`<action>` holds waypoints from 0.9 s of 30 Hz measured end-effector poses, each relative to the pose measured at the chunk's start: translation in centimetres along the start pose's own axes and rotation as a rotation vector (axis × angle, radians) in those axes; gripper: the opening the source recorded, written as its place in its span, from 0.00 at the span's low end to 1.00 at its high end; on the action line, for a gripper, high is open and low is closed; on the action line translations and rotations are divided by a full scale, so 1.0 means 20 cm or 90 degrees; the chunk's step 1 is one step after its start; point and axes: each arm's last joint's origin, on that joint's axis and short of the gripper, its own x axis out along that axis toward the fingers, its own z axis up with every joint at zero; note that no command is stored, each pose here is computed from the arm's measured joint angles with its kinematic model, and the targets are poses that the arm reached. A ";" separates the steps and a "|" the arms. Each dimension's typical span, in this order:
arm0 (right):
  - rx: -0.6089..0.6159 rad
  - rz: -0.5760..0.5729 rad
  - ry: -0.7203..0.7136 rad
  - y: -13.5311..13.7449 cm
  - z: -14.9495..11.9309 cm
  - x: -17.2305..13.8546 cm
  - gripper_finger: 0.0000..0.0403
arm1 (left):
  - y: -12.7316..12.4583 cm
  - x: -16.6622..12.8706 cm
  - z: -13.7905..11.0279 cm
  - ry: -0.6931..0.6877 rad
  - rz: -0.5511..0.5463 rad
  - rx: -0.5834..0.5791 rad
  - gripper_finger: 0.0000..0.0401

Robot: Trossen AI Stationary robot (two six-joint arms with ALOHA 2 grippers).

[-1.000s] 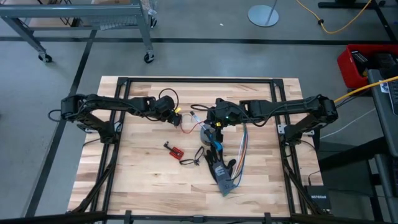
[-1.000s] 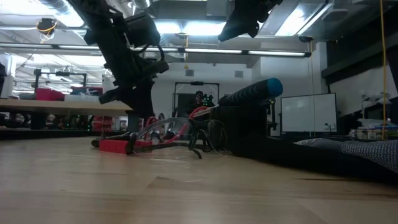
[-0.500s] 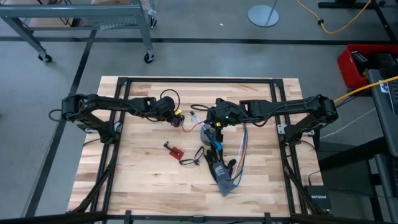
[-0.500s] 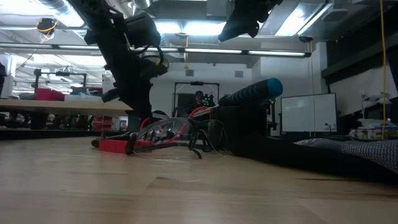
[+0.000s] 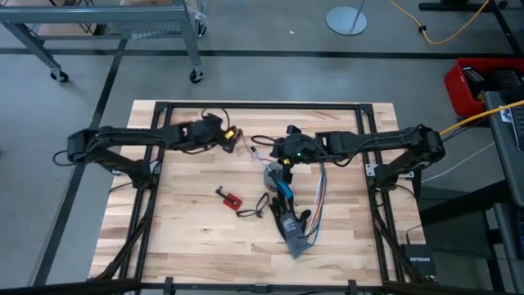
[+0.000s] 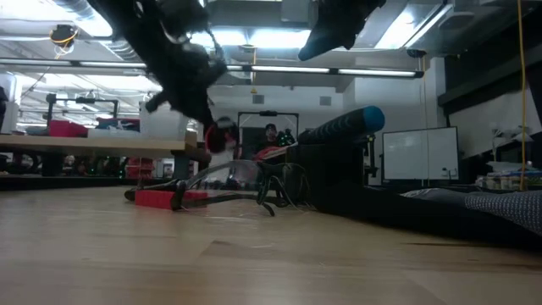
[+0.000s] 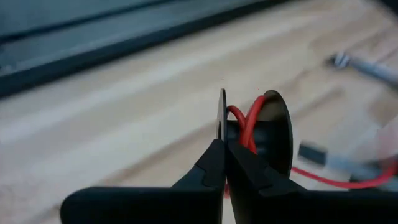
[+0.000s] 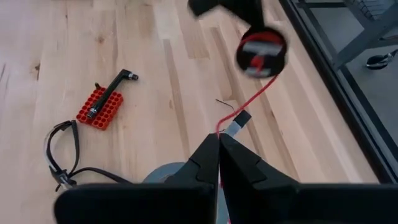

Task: Coil cords
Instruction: Coil the red wire around the spool

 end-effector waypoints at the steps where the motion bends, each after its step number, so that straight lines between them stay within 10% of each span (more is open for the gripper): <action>1: 0.000 0.000 0.000 0.00 0.00 0.00 0.04 | 0.01 -0.03 0.02 -0.016 -0.005 -0.004 0.00; 15: 0.004 -0.012 -0.015 0.00 0.01 0.00 0.04 | 0.10 -0.50 0.16 -0.200 -0.136 -0.015 0.00; 27: 0.012 -0.010 -0.048 0.00 0.04 0.00 0.04 | 0.02 -0.62 0.09 -0.194 -0.256 0.065 0.00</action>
